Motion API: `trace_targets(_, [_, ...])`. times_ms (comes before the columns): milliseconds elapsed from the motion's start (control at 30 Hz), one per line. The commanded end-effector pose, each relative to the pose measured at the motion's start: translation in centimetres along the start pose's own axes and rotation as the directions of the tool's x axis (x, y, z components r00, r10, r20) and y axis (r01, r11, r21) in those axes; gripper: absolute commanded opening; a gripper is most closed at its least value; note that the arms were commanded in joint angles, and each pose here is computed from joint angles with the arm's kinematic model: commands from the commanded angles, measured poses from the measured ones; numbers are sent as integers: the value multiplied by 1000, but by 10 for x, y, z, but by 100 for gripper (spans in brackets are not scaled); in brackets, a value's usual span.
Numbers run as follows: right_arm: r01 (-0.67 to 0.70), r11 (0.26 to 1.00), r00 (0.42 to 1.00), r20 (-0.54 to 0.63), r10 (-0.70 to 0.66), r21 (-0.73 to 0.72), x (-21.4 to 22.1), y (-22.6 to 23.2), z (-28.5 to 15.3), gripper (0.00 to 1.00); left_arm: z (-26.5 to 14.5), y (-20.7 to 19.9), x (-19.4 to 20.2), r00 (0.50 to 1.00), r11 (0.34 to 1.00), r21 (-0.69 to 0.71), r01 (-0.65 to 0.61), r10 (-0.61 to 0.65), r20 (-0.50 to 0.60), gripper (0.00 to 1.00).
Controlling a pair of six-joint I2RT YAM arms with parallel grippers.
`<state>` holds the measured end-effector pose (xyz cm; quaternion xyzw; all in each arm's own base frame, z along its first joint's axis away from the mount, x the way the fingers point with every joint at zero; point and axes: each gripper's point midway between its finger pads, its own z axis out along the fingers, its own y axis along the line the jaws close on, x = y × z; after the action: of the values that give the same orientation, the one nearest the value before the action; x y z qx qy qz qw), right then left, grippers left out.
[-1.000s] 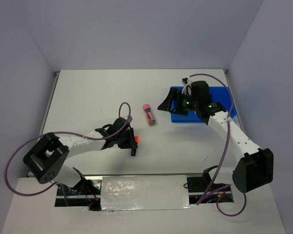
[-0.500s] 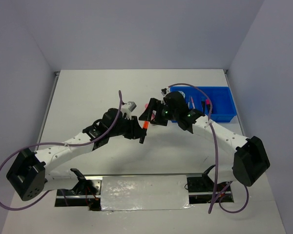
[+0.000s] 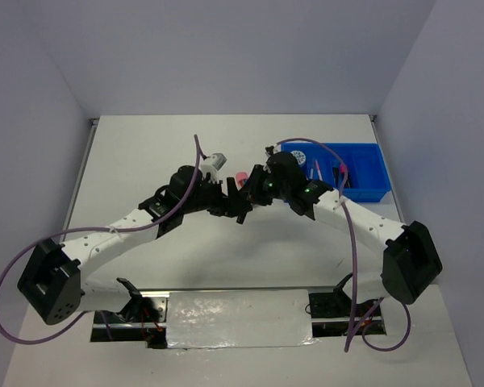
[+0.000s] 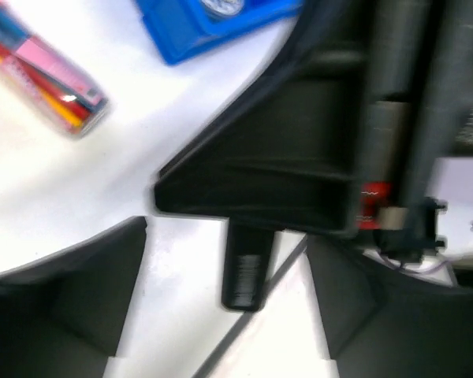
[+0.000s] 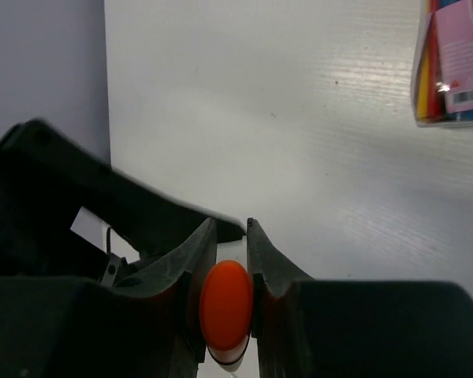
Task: Sort the stationery into containers
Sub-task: Place the pen in the storage box.
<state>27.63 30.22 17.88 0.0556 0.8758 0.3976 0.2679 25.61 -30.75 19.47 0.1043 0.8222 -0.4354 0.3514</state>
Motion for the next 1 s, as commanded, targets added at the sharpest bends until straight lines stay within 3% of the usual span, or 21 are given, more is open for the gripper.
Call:
trace_targets(0, [87, 996, 992, 90, -86, 1, -44, 6, -16, 0, 4, 5, -35, 997, 999, -38, 15, -12, 76, 99])
trace_targets(67, [128, 990, 977, 163, -135, 55, -82, -13, -27, 0, 4, 8, -37, 999, 997, -82, 1, 3, 44, 99])
trace_targets(100, [162, 977, 954, 229, -191, 142, -122, -44, -41, 0, 4, 12, -33, 1000, 995, -104, -1, 3, 21, 99])
trace_targets(167, [165, 938, 940, 241, -244, 304, -161, -84, -58, 0, 2, 28, -27, 1000, 982, -190, -9, 4, -24, 99])
trace_targets(200, [186, 879, 928, 216, -304, 440, -183, -125, -79, 0, 3, 36, -22, 999, 974, -228, -12, 1, -50, 99])
trace_targets(267, [202, 790, 915, 177, -363, 579, -220, -159, -92, 0, 1, 46, -25, 997, 956, -291, -41, 22, -69, 99])
trace_targets(300, [232, 705, 914, 97, -393, 670, -225, -185, -105, 0, -1, 57, -14, 993, 941, -337, -42, 3, -115, 99])
trace_targets(333, [179, 595, 916, 89, -392, 784, -250, -217, -122, 0, -1, 58, -19, 993, 936, -348, -55, 15, -118, 99])
trace_targets(433, [141, 470, 935, 39, -353, 871, -272, -261, -137, 0, 0, 62, -20, 988, 922, -381, -67, 8, -155, 99])
trace_targets(767, [67, 451, 972, 44, -232, 890, -280, -320, -130, 3, 25, 73, -45, 966, 851, -518, -79, -64, -252, 99])
trace_targets(833, [71, 459, 977, 30, -210, 886, -273, -325, -125, 17, 34, 77, -55, 971, 833, -551, -48, -91, -222, 99])
trace_targets(867, [65, 465, 979, 33, -201, 883, -271, -326, -123, 47, 37, 80, -56, 970, 825, -564, -35, -107, -217, 99])
trace_targets(933, [59, 476, 982, 36, -188, 878, -264, -325, -123, 67, 47, 87, -61, 971, 798, -603, 15, -155, -182, 99])
trace_targets(967, [48, 481, 981, 48, -186, 875, -263, -324, -123, 95, 54, 96, -54, 964, 779, -626, 28, -187, -190, 99])
